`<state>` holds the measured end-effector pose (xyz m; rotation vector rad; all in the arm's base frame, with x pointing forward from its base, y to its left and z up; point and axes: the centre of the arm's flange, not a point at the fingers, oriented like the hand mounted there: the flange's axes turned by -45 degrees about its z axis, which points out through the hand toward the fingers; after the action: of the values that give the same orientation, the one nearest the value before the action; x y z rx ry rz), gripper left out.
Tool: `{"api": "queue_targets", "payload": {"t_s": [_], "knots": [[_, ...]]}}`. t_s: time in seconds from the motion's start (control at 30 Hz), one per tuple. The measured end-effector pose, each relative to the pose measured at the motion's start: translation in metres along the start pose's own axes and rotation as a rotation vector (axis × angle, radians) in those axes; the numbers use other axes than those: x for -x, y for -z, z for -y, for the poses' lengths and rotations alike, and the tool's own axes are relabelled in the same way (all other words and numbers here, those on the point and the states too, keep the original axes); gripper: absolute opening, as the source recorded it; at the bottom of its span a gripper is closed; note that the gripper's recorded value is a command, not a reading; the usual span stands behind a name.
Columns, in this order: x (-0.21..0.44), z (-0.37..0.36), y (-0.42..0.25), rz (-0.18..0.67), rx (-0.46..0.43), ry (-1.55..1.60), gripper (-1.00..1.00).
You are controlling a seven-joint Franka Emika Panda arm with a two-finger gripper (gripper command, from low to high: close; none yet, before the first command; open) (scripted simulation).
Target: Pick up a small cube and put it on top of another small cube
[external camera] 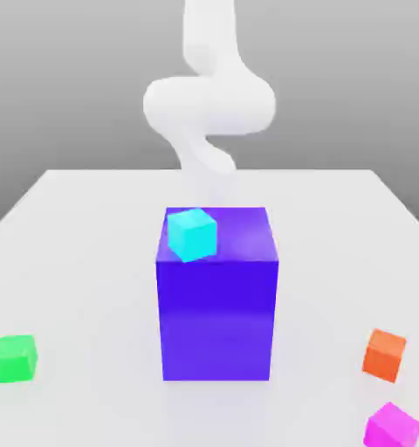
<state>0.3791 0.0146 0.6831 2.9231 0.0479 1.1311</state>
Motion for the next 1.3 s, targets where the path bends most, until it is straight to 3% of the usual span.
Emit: {"api": "queue_targets", "payload": {"t_s": [0.5, 0.97, 1.13, 1.17, 1.3], "knots": [[0.048, 0.11, -0.25, 0.359, -0.081, 0.297, 0.0], [0.218, 0.219, -0.426, 0.676, -0.232, 0.573, 0.0], [0.276, 0.23, -0.479, 0.706, -0.25, 0.597, 0.0], [0.282, 0.23, -0.485, 0.707, -0.25, 0.598, -1.0], [0.282, 0.23, -0.485, 0.707, -0.25, 0.598, -1.0]]}}
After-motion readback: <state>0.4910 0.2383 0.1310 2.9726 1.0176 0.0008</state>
